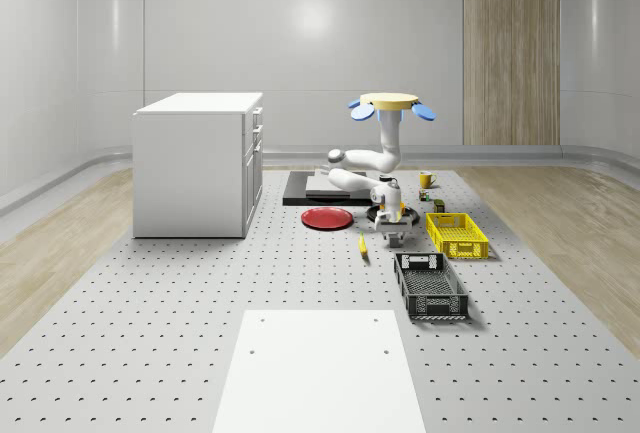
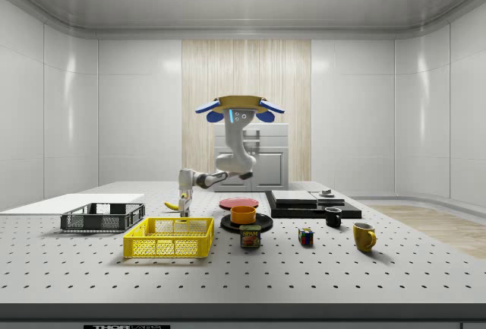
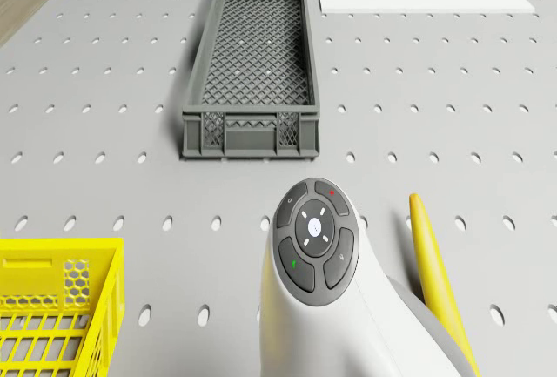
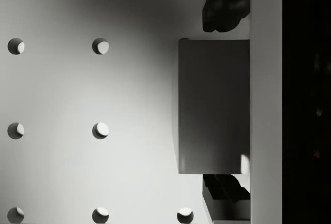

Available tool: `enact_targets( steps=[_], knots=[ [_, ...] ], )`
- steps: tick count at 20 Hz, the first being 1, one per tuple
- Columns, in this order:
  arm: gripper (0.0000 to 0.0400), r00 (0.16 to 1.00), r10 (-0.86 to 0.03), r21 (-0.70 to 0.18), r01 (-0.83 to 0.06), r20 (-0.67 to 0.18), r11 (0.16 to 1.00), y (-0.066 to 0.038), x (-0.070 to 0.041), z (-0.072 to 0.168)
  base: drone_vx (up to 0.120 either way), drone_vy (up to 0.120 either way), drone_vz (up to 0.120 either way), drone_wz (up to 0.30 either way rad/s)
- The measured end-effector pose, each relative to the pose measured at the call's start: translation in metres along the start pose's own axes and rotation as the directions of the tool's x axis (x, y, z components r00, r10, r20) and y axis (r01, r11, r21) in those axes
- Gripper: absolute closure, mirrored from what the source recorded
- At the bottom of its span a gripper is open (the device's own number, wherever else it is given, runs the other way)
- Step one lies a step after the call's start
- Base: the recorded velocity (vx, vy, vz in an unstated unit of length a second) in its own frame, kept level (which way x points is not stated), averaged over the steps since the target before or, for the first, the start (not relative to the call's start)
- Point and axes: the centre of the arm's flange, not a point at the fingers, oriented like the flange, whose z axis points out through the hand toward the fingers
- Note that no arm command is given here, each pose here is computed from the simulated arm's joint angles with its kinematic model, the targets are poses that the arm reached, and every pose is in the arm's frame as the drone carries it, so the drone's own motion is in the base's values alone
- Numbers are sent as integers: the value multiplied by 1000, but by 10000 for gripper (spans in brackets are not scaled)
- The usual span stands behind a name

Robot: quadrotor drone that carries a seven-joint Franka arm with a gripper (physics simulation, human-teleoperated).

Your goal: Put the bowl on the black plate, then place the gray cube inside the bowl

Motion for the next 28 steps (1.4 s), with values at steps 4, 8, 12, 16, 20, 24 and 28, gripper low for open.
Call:
enact_targets(
  steps=[4,8,12,16,20,24,28],
  knots=[
    [0,1000,0,0,0,0,1000,0,0,1,0,0,0,0],
    [0,1000,0,0,0,0,1000,0,0,5,0,0,0,0],
    [90,1000,0,0,0,0,1000,0,0,7,0,0,0,0],
    [128,1000,0,0,0,0,1000,0,0,8,0,0,0,0],
    [142,1000,0,0,0,0,1000,0,0,6,0,0,0,0],
    [147,1000,0,0,0,0,1000,0,0,-6,0,0,60,0],
    [149,1000,0,0,0,0,1000,0,0,-18,0,0,120,0]
  ],
)
